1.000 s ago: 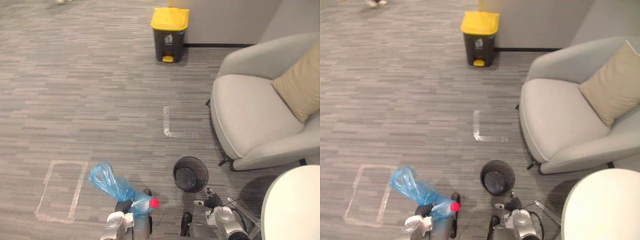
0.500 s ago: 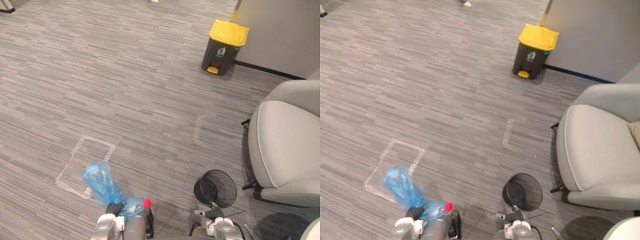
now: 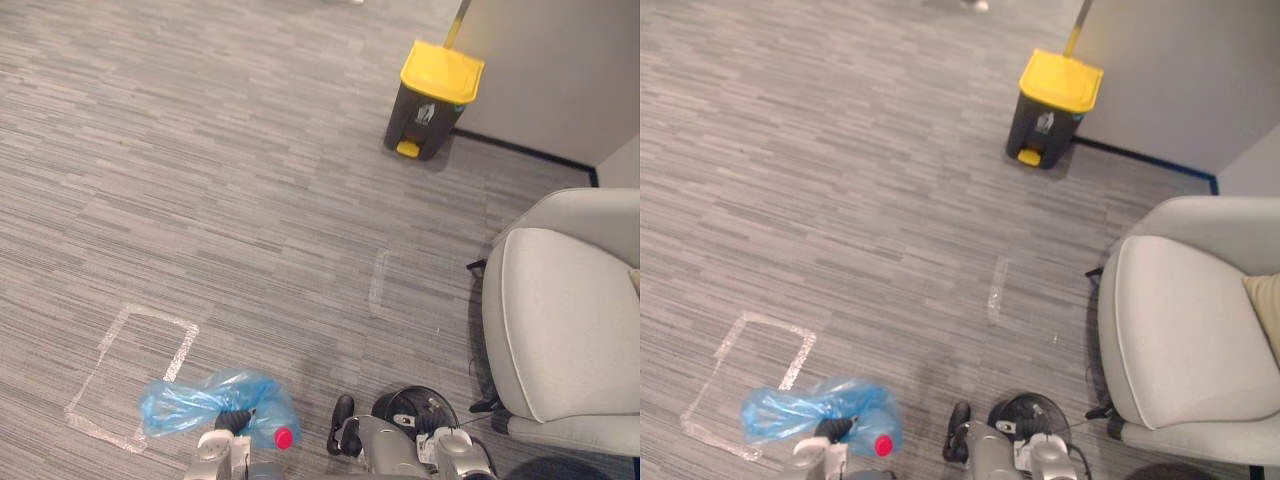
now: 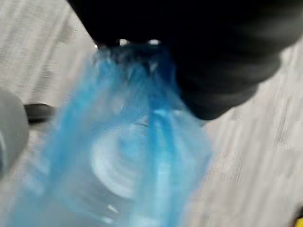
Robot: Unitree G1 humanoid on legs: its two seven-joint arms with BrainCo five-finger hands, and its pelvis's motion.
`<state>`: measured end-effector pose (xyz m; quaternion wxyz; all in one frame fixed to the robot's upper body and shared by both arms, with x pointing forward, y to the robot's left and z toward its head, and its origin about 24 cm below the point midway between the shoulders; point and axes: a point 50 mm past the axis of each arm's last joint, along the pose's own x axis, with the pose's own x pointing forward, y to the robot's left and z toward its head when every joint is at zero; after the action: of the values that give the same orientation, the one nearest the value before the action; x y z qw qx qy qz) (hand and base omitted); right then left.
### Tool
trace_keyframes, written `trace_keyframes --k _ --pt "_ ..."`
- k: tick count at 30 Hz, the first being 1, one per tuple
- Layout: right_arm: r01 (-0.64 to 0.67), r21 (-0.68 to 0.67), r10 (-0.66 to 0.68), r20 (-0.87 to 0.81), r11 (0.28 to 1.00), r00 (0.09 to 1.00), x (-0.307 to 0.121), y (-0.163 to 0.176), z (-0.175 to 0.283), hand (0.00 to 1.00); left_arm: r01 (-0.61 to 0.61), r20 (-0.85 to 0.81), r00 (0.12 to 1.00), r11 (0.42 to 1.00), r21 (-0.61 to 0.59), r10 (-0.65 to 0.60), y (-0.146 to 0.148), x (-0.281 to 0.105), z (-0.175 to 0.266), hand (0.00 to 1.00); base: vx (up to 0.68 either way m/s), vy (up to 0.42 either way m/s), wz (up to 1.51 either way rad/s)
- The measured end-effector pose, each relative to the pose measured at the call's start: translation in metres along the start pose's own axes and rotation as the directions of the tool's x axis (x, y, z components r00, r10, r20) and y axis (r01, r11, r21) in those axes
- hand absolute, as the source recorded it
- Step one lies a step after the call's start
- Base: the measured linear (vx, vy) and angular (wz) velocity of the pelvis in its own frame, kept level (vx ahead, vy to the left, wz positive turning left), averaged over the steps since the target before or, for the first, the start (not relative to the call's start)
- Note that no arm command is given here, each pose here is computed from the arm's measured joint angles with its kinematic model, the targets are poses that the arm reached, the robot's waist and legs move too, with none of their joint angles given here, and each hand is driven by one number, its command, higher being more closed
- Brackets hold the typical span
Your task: Gather rubbish on tea table into small bin, then transfer packed bag to large trash can.
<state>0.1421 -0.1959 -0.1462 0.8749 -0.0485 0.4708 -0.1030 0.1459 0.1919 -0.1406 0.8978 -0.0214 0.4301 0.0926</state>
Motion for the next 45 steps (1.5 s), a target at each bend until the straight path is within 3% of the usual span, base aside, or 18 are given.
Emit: trace_keyframes --k 8,19,25,31,35,45 --pt "-0.009 0.027 0.005 0.118 1.0 0.993 0.005 0.009 0.04 0.0 -0.011 0.054 0.998 0.995 -0.095 0.017 -0.004 -0.001 0.01 1.0 0.37 0.177 -0.68" --pt "-0.053 0.019 0.051 0.095 0.998 0.994 0.0 0.026 0.029 0.0 -0.015 0.03 0.999 1.0 0.005 0.015 0.007 0.0 0.008 1.0 0.34 0.158 -0.47" --pt "-0.033 0.002 0.032 0.075 0.999 0.997 0.001 0.018 0.023 0.0 -0.032 0.009 0.999 0.999 -0.002 0.032 0.014 0.0 0.004 1.0 0.37 -0.143 -0.12" --pt "0.022 0.012 -0.022 0.026 1.0 0.999 0.002 -0.001 0.012 0.0 0.003 -0.005 1.0 1.0 -0.026 -0.003 -0.001 0.002 0.003 1.0 0.41 -0.199 -0.01" --pt "0.002 -0.003 -0.002 0.032 1.0 0.999 0.0 0.008 0.009 0.0 0.016 0.005 1.0 0.995 -0.098 -0.016 -0.014 -0.001 0.0 1.0 0.33 -0.068 -0.04" --pt "0.011 0.026 -0.011 0.012 1.0 1.0 -0.001 0.011 0.005 0.0 -0.011 0.012 1.0 0.995 -0.101 0.012 -0.004 -0.001 0.001 1.0 0.37 0.185 -0.3"
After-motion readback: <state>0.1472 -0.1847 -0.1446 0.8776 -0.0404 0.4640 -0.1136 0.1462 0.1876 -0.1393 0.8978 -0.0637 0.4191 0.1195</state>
